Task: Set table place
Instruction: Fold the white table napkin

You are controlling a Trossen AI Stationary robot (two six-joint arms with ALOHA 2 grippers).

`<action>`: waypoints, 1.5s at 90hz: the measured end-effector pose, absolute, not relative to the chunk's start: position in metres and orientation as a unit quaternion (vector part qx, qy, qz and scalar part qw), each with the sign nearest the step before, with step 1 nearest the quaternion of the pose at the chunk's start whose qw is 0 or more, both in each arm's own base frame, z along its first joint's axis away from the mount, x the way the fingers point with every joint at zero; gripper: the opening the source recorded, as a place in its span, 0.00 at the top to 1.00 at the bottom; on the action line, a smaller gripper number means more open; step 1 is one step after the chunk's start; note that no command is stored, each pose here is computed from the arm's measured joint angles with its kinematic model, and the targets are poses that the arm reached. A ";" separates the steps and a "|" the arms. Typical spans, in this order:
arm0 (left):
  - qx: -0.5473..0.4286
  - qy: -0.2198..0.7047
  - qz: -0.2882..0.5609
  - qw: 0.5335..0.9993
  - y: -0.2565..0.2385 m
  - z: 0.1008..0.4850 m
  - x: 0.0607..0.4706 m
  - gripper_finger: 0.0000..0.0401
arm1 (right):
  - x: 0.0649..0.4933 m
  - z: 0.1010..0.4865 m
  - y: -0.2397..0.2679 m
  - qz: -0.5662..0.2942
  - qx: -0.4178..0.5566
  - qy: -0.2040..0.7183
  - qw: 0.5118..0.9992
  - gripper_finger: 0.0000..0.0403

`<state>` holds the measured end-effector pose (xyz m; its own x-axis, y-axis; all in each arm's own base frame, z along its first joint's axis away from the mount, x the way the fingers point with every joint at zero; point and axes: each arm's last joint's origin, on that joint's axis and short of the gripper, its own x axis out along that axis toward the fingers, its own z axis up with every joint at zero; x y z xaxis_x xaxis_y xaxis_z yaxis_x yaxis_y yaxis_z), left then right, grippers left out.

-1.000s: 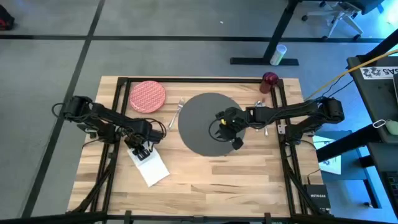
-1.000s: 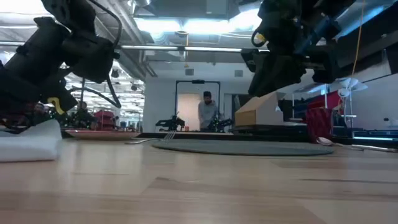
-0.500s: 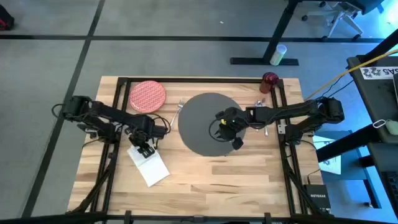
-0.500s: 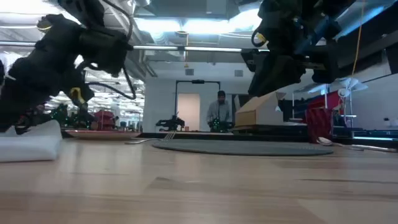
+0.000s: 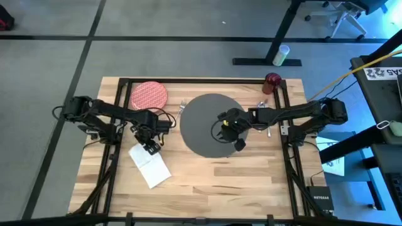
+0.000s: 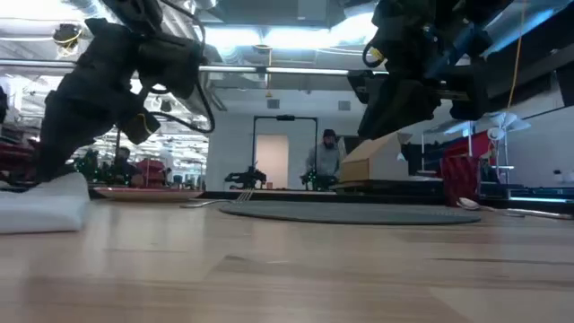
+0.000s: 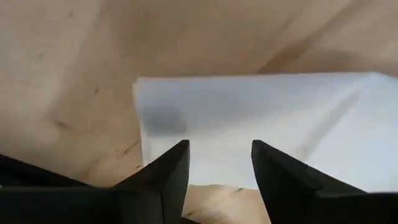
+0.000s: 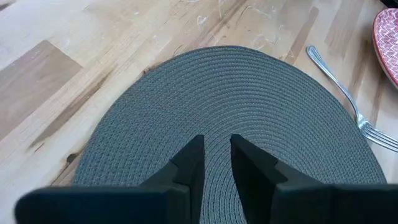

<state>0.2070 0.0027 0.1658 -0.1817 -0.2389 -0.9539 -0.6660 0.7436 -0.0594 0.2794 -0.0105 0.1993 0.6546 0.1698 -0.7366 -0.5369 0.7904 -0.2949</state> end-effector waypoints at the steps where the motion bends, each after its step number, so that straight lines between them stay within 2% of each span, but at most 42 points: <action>1: -0.304 0.745 0.190 0.563 0.003 0.166 0.207 0.61 | 0.279 0.199 -0.010 0.202 -0.253 0.363 0.874 0.84; 23: -0.303 0.745 0.189 0.564 0.002 0.166 0.207 0.61 | 0.279 0.199 -0.011 0.202 -0.253 0.363 0.874 0.84; 31: -0.310 0.743 0.180 0.565 -0.002 0.166 0.208 0.64 | 0.279 0.199 -0.010 0.202 -0.253 0.363 0.874 0.84; 43: -0.330 0.731 0.140 0.581 -0.016 0.165 0.216 0.75 | 0.279 0.199 -0.010 0.202 -0.253 0.364 0.873 0.84; 54: -0.309 0.718 0.100 0.615 -0.034 0.165 0.222 0.89 | 0.280 0.198 -0.010 0.203 -0.252 0.365 0.873 0.84; 63: -0.297 0.702 0.108 0.639 -0.045 0.164 0.225 0.98 | 0.282 0.193 -0.011 0.206 -0.249 0.375 0.869 0.84; 85: -0.215 0.596 0.105 0.766 -0.069 0.167 0.244 0.99 | 0.289 0.170 -0.011 0.216 -0.238 0.409 0.854 0.84; 91: -0.200 0.565 0.117 0.792 -0.071 0.168 0.248 0.99 | 0.290 0.167 -0.011 0.220 -0.236 0.409 0.854 0.84; 108: -0.172 0.497 0.058 0.849 -0.071 0.173 0.267 1.00 | 0.297 0.172 -0.008 0.236 -0.236 0.358 0.872 0.85; 116: -0.171 0.471 0.044 0.864 -0.075 0.177 0.271 1.00 | 0.299 0.176 -0.007 0.235 -0.248 0.342 0.875 0.90; 125: -0.165 0.477 0.054 0.861 -0.082 0.178 0.268 1.00 | 0.298 0.180 -0.002 0.228 -0.276 0.339 0.870 0.98; 135: -0.173 0.497 0.073 0.847 -0.090 0.175 0.260 1.00 | 0.296 0.187 0.006 0.193 -0.322 0.341 0.862 0.99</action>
<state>0.2599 -0.0903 0.1753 0.4943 -0.0480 -0.8680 -0.2965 0.9293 -0.2202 0.2956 0.0063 0.1874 0.6925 0.1137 -0.7124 -0.5532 0.7176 -0.4232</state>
